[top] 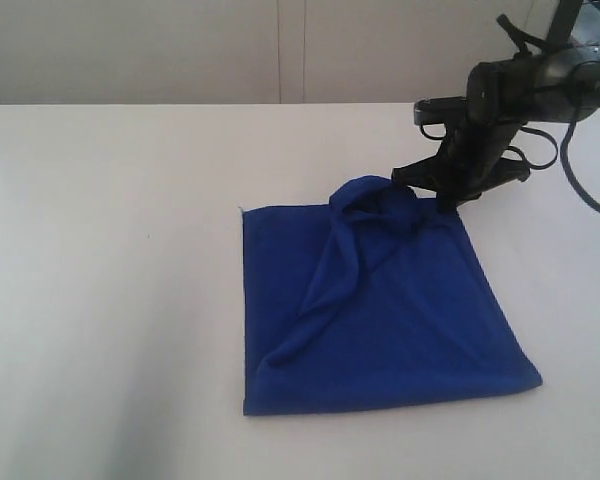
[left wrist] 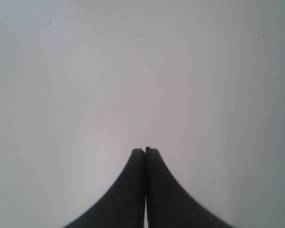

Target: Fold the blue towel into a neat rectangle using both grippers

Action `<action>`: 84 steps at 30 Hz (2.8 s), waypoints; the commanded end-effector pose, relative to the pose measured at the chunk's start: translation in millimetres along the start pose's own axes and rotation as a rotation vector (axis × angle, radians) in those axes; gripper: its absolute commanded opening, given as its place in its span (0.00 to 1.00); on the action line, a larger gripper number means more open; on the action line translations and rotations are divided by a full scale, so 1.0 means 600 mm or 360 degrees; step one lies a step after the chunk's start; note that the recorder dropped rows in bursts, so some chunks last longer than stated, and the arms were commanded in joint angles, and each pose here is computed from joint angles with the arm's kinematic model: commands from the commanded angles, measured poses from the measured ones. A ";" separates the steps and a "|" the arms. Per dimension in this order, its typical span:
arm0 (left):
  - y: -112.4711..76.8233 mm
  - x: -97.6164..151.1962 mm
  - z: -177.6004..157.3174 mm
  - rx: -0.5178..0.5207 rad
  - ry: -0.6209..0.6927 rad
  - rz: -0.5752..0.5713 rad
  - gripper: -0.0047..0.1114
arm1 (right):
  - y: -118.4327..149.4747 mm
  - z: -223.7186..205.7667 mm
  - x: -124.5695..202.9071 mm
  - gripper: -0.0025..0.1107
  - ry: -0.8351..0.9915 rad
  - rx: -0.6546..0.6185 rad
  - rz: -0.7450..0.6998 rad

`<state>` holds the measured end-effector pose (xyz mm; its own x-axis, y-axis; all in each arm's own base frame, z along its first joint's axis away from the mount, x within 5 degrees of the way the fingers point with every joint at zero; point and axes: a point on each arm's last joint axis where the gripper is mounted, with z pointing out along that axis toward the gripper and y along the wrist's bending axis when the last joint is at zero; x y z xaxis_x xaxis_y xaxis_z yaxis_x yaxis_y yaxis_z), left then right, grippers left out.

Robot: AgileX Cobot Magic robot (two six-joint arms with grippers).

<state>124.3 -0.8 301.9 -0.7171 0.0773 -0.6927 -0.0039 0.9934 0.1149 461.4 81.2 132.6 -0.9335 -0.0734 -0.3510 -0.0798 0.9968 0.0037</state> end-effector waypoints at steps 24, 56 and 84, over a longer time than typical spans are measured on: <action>-0.239 -0.099 0.152 0.0946 0.0396 0.0320 0.04 | 0.019 -0.084 0.012 0.27 0.0132 -0.0298 0.0559; -0.239 -0.101 0.155 0.0931 0.0366 0.0329 0.04 | 0.027 -0.041 0.028 0.25 0.0177 -0.0380 0.0914; -0.239 -0.103 0.155 0.0930 0.0352 0.0325 0.04 | 0.014 -0.065 0.028 0.25 0.0151 -0.0250 0.0909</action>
<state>235.0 -138.8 260.1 -0.7886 0.3144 -0.5284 0.4822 0.8494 -0.2144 430.5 92.4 169.3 -0.8805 0.4378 -0.1817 0.3699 0.8744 0.3141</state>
